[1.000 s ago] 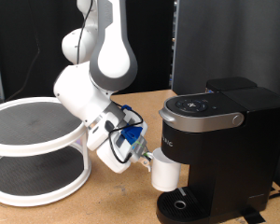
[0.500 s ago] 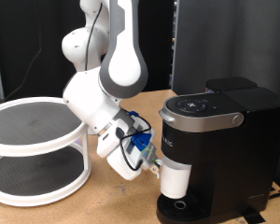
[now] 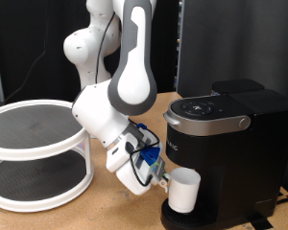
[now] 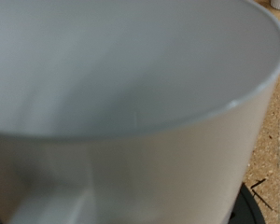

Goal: Make a cup of coffee with the keurig machine

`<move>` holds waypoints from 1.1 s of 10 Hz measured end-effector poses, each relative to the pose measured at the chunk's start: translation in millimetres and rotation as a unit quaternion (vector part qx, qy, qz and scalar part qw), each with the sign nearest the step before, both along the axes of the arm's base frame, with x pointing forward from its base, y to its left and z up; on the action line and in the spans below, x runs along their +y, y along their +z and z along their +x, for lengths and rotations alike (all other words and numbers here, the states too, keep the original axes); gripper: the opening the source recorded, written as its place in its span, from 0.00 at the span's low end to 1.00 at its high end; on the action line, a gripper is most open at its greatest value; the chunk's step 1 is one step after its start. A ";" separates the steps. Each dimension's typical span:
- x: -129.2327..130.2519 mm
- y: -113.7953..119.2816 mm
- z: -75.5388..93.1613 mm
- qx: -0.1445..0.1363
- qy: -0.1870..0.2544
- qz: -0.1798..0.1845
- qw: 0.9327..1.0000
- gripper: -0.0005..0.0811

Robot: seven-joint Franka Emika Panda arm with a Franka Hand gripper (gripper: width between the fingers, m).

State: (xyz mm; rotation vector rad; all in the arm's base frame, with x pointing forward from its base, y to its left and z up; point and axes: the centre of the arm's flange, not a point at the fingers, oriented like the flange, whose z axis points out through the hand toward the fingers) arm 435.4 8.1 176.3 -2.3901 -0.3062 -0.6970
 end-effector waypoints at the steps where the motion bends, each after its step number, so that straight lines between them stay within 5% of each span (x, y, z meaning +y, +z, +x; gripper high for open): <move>1: 1.9 -4.7 0.8 0.001 -0.002 0.000 1.000 0.09; 6: 3.4 -19.1 1.6 0.008 0.000 0.007 1.000 0.13; 7: 2.4 -20.7 -0.8 0.011 0.002 0.010 1.000 0.36; 8: 0.3 -22.0 -3.4 0.014 0.005 0.011 1.000 0.36; 11: -11.2 -17.7 -11.3 0.018 0.003 0.017 1.000 0.88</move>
